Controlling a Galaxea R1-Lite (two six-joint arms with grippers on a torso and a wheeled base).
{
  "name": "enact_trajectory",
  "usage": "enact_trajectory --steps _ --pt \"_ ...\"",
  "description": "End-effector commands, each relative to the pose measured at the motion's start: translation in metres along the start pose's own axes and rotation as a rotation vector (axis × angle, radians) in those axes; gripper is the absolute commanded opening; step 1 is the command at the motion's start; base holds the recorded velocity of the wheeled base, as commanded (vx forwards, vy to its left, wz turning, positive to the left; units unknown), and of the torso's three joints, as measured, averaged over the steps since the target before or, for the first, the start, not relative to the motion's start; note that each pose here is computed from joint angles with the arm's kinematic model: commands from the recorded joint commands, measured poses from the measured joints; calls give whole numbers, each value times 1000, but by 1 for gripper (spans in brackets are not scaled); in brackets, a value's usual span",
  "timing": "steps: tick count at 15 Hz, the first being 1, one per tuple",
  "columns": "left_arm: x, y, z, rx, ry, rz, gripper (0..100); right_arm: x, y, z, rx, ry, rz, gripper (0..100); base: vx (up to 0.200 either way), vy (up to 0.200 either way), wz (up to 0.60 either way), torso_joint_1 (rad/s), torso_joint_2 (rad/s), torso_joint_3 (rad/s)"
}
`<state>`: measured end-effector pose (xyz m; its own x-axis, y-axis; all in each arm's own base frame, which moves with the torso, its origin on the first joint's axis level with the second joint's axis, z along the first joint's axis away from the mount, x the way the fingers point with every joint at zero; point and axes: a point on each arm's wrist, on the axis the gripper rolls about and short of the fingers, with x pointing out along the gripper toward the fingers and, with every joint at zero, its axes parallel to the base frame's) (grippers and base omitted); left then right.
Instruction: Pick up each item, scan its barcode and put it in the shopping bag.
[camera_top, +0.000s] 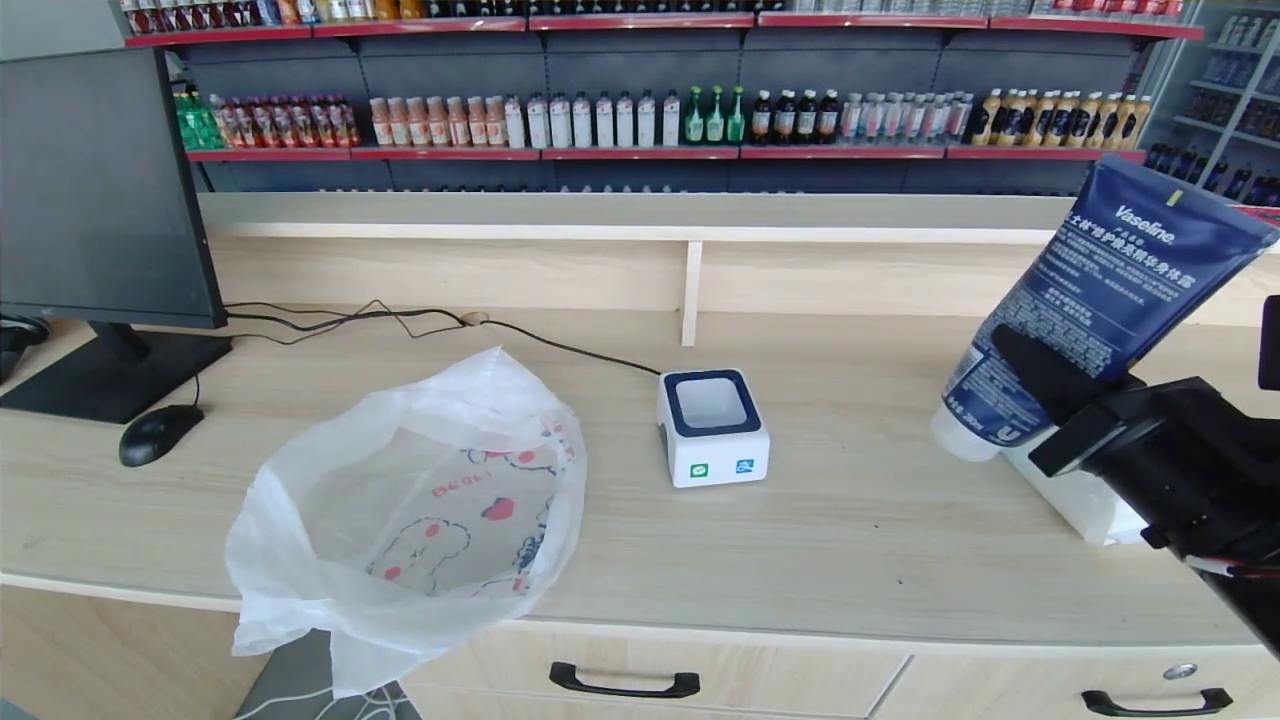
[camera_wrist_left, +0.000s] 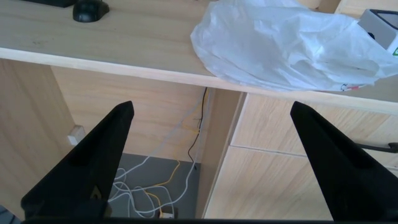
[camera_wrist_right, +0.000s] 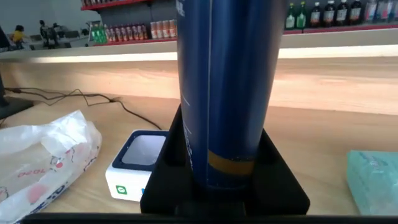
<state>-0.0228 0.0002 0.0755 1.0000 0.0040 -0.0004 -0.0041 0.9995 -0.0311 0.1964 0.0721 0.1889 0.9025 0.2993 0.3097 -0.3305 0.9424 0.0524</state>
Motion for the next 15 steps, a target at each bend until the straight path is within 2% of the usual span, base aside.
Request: enact_trajectory --steps 1,5,8,11,15 --pt "0 0 0 -1 0 1 100 0 -1 -6 -11 27 -2 0 0 0 0 0 0 0" --pt "0 0 0 -4 -2 2 100 3 -12 -11 -36 46 -57 0 0 0 0 0 0 0" --pt "0 0 0 -3 -2 0 100 19 -13 -7 -38 2 -61 0 -200 0 0 9 7 2" --pt "0 0 0 -3 0 1 100 27 -17 -9 -38 2 -76 0 0 0 0 -19 -1 2" --pt "0 0 0 -4 0 2 100 36 -20 -9 -37 -14 -85 0 0 200 0 11 2 0"
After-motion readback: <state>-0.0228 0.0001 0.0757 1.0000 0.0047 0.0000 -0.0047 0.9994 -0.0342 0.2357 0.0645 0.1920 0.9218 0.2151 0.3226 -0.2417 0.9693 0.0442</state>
